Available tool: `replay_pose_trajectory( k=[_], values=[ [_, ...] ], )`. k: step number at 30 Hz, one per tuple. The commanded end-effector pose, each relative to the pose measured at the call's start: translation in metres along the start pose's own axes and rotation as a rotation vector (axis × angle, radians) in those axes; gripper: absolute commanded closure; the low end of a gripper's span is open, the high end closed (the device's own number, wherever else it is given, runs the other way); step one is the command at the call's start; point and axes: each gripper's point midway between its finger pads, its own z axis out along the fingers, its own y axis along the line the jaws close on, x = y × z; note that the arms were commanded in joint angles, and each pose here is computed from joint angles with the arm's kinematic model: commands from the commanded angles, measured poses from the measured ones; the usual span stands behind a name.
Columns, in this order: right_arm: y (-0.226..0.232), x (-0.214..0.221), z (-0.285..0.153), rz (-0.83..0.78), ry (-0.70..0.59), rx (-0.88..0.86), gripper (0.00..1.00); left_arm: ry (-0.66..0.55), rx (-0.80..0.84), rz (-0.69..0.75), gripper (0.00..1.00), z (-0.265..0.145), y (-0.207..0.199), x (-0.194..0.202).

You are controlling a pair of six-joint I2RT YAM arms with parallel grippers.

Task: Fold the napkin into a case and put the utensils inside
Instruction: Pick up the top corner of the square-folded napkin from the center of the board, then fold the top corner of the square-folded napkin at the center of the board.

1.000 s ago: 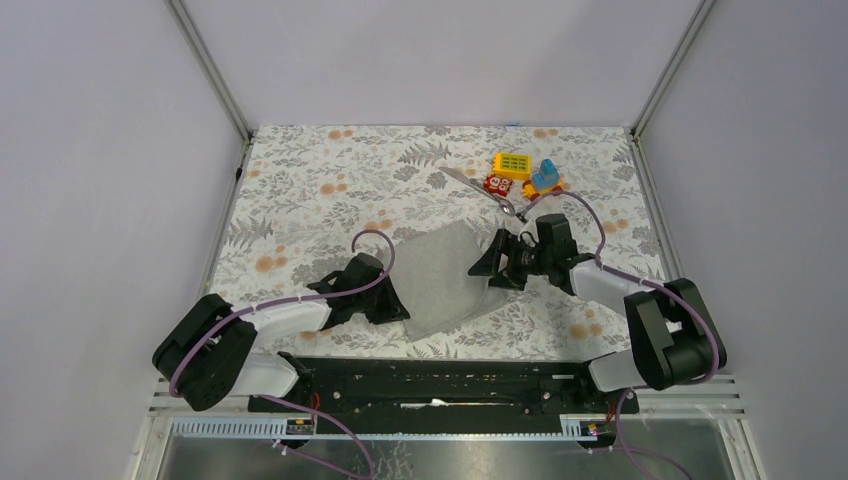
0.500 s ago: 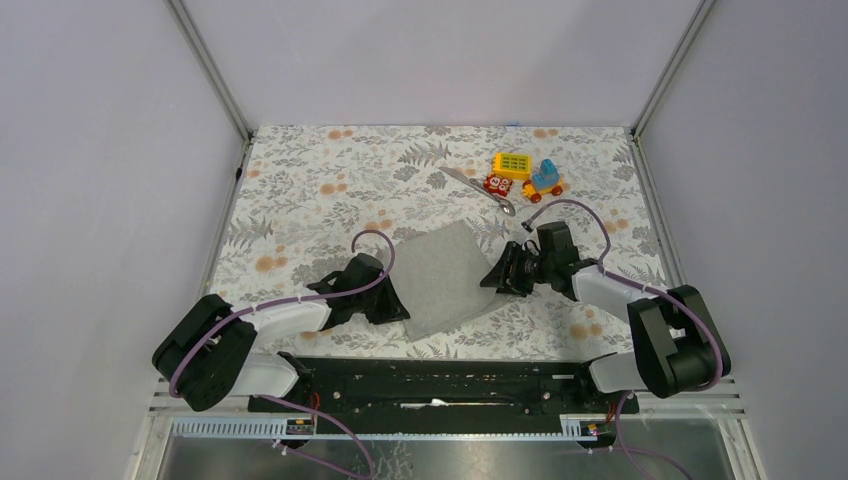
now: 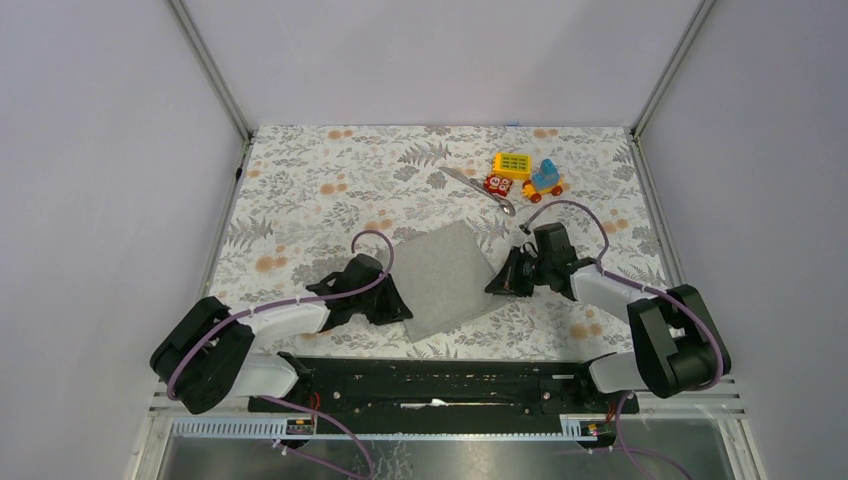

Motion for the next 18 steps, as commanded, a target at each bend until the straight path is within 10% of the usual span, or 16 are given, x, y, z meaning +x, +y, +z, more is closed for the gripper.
replay_pose_trajectory(
  k=[1, 18],
  values=[
    [0.030, -0.005, 0.009, -0.101, 0.036, -0.051, 1.00, 0.028, -0.018, -0.010, 0.67, -0.010, 0.011, 0.013],
    [0.152, -0.022, 0.141, -0.162, 0.202, -0.249, 1.00, -0.187, 0.107, -0.169, 0.30, -0.085, 0.006, -0.072]
  ],
)
